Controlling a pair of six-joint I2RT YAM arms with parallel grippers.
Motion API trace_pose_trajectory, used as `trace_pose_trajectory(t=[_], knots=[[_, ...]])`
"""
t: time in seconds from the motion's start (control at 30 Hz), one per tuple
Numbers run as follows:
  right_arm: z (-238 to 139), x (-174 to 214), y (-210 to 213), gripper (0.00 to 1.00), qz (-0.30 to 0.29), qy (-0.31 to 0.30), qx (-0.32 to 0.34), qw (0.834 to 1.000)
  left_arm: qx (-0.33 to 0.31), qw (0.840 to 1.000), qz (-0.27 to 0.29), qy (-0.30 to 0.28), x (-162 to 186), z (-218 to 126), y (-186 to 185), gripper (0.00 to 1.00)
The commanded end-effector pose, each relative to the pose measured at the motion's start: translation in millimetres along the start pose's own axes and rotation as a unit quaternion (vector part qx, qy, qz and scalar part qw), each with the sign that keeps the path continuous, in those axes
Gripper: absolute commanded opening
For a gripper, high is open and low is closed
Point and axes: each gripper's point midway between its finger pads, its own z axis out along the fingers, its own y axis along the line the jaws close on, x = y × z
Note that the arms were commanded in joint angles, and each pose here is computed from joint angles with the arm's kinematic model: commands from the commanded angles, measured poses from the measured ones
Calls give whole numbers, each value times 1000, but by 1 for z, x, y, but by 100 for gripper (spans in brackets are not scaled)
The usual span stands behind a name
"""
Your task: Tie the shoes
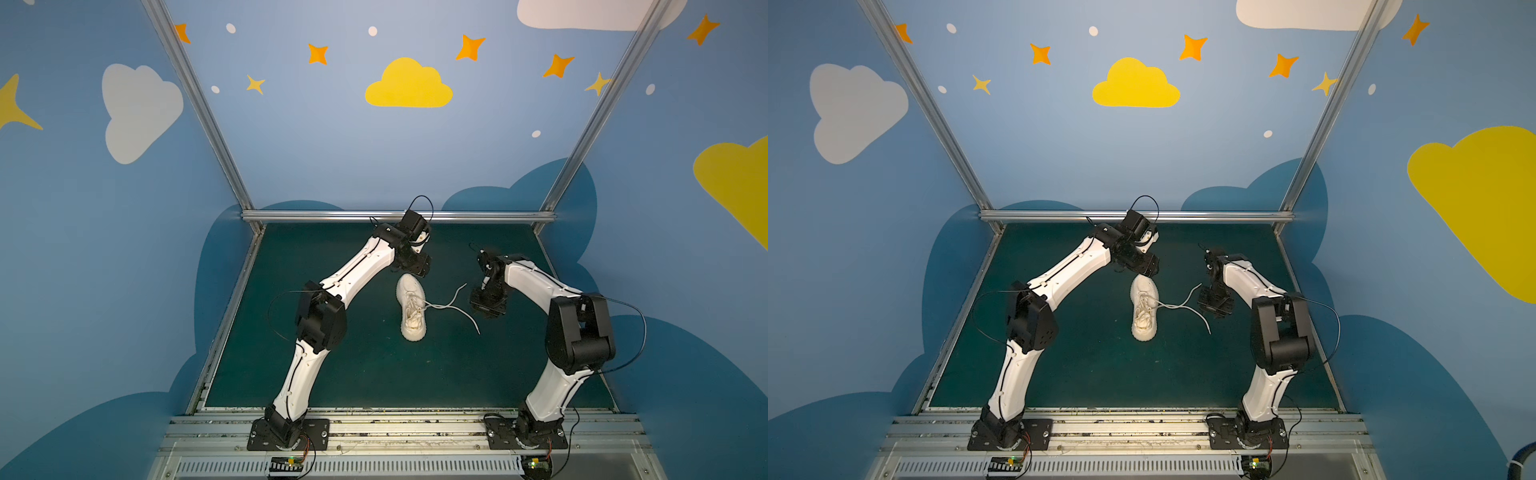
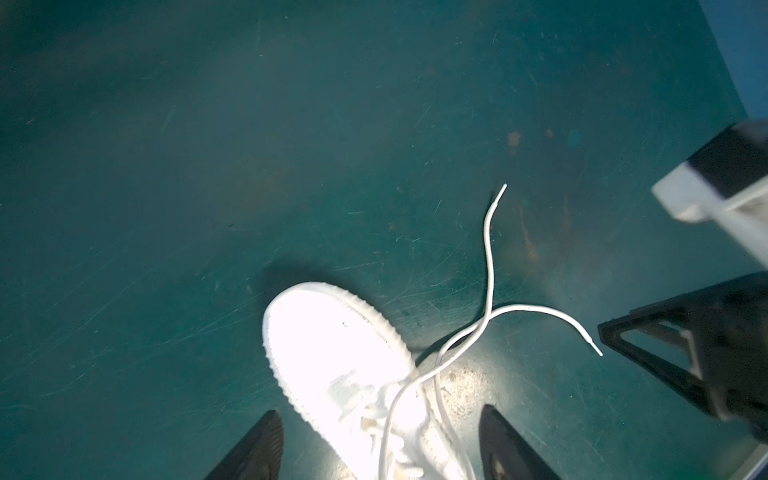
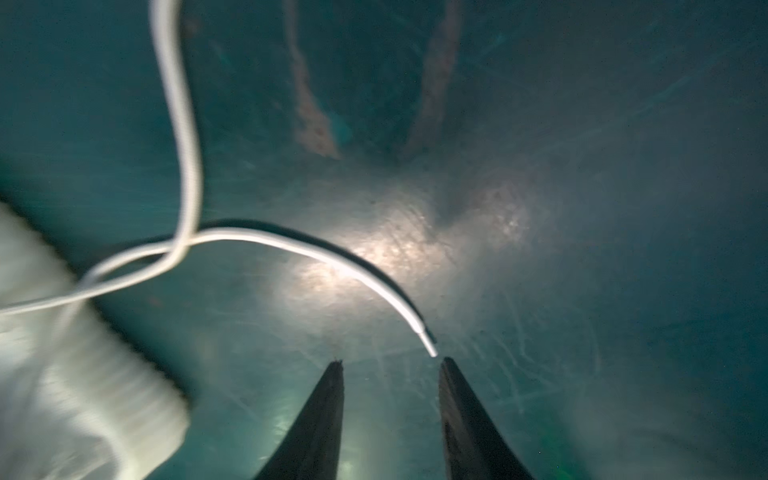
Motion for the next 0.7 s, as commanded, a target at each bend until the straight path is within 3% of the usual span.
trace_pose_trajectory(t=[0.0,0.67], knots=[[5,11,-4,38,-34,26,23,999,9,1000,-6,-20,-3,-13,6,74],[47,17,5,19,-67,69,9,995,-3,1000,-22,1,24,-10,20,73]])
